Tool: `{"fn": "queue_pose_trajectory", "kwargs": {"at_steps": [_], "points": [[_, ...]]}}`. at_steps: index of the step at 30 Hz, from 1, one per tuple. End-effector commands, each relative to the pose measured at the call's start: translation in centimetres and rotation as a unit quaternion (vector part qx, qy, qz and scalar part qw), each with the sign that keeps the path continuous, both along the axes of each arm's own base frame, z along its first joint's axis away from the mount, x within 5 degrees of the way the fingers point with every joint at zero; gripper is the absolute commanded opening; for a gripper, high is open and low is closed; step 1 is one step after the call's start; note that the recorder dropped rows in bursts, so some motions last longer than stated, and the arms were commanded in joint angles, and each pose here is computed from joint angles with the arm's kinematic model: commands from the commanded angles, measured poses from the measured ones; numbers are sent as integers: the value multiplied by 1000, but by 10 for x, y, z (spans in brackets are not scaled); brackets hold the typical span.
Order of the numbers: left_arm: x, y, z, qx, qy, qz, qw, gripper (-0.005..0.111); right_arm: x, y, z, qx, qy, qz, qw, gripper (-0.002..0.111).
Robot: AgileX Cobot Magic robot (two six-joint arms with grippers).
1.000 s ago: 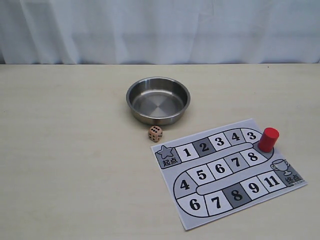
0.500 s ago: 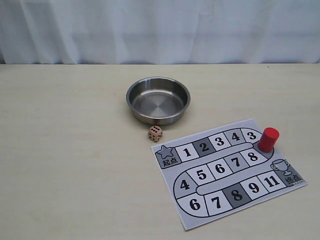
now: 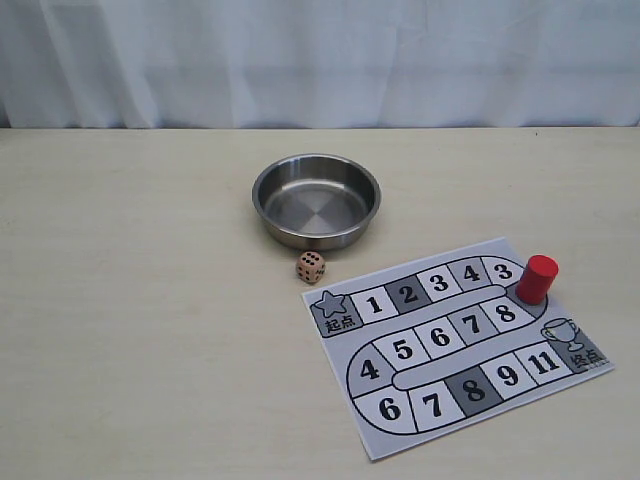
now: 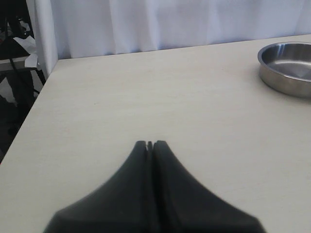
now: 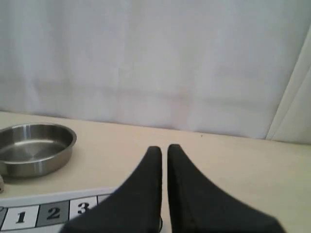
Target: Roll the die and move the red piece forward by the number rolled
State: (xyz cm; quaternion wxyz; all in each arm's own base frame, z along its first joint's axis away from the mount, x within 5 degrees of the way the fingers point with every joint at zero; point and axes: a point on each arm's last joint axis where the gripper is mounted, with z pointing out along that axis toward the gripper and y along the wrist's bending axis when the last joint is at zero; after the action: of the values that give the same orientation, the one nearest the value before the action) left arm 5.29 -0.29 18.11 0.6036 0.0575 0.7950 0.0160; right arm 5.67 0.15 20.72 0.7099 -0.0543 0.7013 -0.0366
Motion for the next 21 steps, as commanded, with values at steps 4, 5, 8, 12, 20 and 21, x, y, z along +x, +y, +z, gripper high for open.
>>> {"fn": "queue_pose_trajectory", "kwargs": {"at_steps": [4,5,8,12,20,21], "points": [[0,0,0,-4,-4,0,1000,0,-1,0,-12,-1,60,1,998,4],[0,0,0,-4,-4,0,1000,0,-1,0,-14,-2,70,1,998,4],[0,0,0,-4,-4,0,1000,0,-1,0,-16,-2,85,1,996,4],[0,0,0,-4,-4,0,1000,0,-1,0,-17,-2,86,1,996,4],[0,0,0,-4,-4,0,1000,0,-1,0,-16,-4,82,1,997,4],[0,0,0,-4,-4,0,1000,0,-1,0,-16,-4,82,1,997,4]]}}
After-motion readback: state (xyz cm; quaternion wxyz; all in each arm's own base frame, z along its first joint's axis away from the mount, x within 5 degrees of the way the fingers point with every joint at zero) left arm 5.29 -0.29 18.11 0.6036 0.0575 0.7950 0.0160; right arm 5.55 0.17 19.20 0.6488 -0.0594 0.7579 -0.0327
